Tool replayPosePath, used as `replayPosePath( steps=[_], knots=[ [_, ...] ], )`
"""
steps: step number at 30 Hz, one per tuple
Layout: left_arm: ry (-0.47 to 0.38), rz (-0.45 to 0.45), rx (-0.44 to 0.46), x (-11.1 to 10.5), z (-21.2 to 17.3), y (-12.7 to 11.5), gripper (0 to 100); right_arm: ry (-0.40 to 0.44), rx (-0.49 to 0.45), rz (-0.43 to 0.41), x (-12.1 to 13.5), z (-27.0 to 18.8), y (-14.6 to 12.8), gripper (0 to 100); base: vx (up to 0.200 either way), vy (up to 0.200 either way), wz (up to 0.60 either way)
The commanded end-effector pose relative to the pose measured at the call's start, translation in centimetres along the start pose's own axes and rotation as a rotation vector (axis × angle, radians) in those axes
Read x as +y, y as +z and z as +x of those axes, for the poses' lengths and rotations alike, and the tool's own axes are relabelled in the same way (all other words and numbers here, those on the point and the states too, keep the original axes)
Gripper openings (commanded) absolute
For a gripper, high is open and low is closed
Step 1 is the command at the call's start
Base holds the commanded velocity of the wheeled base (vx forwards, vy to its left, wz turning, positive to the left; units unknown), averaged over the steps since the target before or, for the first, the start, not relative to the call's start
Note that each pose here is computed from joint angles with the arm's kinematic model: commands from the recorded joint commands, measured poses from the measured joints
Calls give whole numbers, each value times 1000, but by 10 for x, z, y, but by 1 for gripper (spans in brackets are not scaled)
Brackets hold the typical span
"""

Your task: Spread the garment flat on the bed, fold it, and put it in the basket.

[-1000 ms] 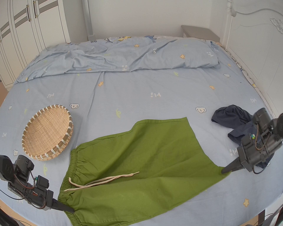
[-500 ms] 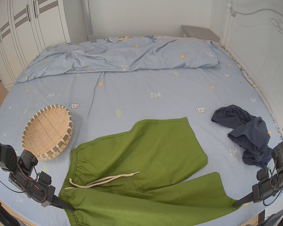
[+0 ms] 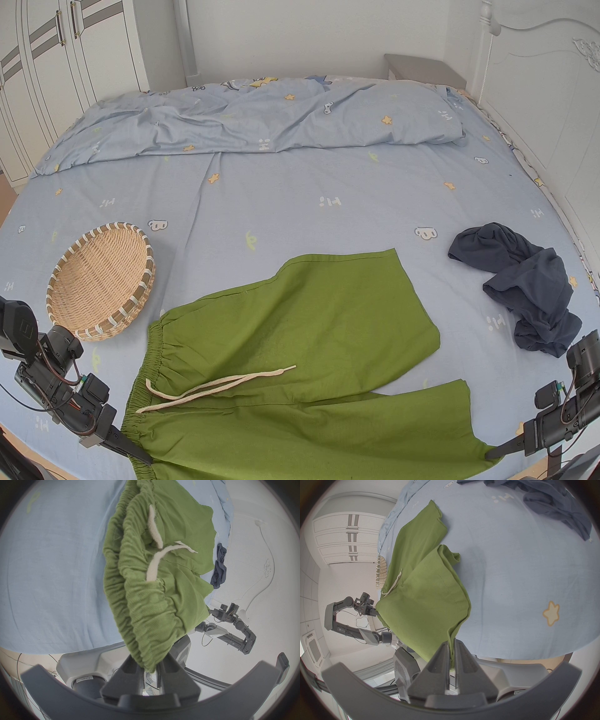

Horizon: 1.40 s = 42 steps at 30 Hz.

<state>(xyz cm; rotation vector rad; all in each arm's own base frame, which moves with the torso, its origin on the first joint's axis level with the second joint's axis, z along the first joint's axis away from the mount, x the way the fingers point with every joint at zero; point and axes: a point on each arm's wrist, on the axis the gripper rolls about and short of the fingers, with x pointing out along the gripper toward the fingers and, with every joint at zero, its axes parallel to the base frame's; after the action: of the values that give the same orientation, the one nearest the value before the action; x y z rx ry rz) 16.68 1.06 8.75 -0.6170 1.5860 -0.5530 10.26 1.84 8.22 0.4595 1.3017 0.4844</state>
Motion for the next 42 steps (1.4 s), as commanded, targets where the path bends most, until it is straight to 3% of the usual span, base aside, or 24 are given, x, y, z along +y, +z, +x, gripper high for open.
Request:
replayPosePath(
  steps=[1, 4, 5, 7, 8, 18, 24, 30, 32, 37, 38, 42],
  knots=[
    [8, -3, 5, 1, 0, 0, 0, -5, 49, 29, -5, 8, -1, 0, 0, 0, 0],
    [9, -7, 12, 2, 1, 2, 0, -3, 66, 20, -5, 11, -1, 0, 0, 0, 0],
    [8, -9, 16, 2, 2, 2, 0, -2, 70, 15, -4, 12, -1, 100, 0, 0, 0],
    [7, -14, 22, 3, 3, 3, 0, -1, 69, 13, -4, 12, -1, 100, 0, 0, 0],
    [7, -14, 22, 3, 3, 3, 100, -1, 69, 13, -4, 12, -1, 100, 0, 0, 0],
    [12, 15, -30, -1, -5, -2, 100, 5, 1, -5, -3, 8, 6, 100, 0, 0, 0],
    [34, 71, -206, -12, -31, -15, 100, 26, -204, -127, 15, -17, 25, 100, 0, 0, 0],
    [51, 120, -315, -26, -52, 0, 100, 53, -393, -267, 46, -52, 70, 100, 0, 0, 0],
    [51, 120, -315, -26, -52, 0, 100, 55, -397, -270, 46, -53, 72, 100, 0, 0, 0],
    [55, 182, -306, -29, -42, 41, 100, 80, -534, -382, 62, -57, 139, 100, 0, 0, 0],
    [55, 182, -306, -29, -42, 41, 100, 80, -534, -382, 62, -57, 139, 100, 0, 0, 0],
    [57, 264, -352, -31, -31, 69, 100, 98, -637, -452, 69, -57, 183, 100, 0, 0, 0]
  ],
)
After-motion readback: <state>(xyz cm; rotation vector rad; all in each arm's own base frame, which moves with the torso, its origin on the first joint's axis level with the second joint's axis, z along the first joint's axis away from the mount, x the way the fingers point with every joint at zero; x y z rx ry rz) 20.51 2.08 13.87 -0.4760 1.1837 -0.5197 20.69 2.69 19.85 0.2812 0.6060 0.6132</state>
